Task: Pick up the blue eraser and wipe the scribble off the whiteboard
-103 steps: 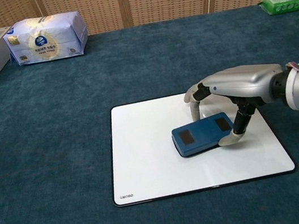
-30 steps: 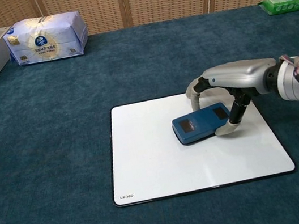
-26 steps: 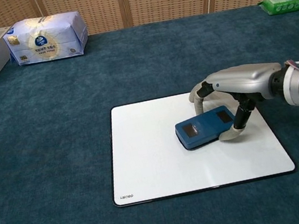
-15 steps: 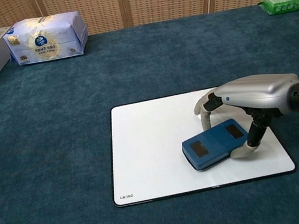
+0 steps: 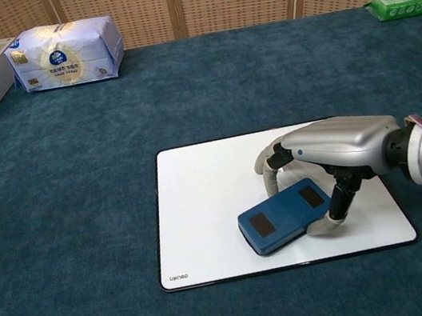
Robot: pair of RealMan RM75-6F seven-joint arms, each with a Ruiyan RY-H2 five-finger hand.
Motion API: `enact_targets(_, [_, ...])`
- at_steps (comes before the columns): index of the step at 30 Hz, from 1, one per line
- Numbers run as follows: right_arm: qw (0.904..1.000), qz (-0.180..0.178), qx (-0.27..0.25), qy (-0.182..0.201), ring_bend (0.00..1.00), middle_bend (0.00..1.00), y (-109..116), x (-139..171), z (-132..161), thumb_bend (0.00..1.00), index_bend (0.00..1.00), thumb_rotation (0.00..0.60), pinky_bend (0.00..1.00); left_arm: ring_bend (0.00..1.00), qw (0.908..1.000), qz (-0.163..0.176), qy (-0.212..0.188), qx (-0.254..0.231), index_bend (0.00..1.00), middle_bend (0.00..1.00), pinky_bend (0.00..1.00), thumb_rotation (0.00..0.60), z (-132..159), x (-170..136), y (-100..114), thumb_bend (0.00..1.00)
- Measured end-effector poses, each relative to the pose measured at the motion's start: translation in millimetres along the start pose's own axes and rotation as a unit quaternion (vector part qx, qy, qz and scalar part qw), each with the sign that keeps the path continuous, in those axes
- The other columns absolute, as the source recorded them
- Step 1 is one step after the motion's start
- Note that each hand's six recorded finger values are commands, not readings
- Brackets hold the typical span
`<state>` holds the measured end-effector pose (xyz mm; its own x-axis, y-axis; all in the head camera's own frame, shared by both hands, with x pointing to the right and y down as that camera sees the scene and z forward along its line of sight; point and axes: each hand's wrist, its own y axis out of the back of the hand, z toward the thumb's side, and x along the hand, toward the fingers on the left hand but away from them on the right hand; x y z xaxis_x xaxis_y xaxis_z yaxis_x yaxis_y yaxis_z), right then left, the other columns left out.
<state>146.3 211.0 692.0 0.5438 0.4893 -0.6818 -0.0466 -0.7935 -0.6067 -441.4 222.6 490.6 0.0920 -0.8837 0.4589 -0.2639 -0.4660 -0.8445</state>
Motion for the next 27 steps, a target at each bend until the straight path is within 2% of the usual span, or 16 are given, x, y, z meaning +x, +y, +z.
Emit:
enact_targets(13, [0.9997, -0.024, -0.002, -0.008, 0.0, 0.17, 23.0, -23.6, -8.7, 0.21, 0.55, 0.6, 0.0, 0.22, 1.0, 0.005, 0.004, -0.002, 0.31, 0.24, 0.06, 0.6, -3.2, -4.9, 3.1, 0.43])
enact_targets(16, [0.9991, -0.04, -0.007, -0.015, 0.0, 0.17, 34.5, -26.1, -13.6, 0.21, 0.55, 0.6, 0.0, 0.22, 1.0, 0.005, 0.004, -0.001, 0.31, 0.24, 0.06, 0.6, -3.3, -5.2, 3.4, 0.43])
enact_targets(21, [0.9951, -0.086, -0.029, -0.039, 0.0, 0.17, 63.6, -20.0, -33.4, 0.21, 0.54, 0.6, 0.0, 0.22, 1.0, -0.002, 0.001, -0.003, 0.31, 0.24, 0.06, 0.6, -1.2, -3.6, -0.8, 0.43])
enact_targets(27, [0.9883, -0.127, -0.04, -0.074, 0.0, 0.17, 79.8, 0.0, -59.9, 0.21, 0.53, 0.6, 0.0, 0.22, 0.9998, -0.018, -0.004, -0.01, 0.31, 0.24, 0.06, 0.6, 4.6, 1.2, -13.2, 0.43])
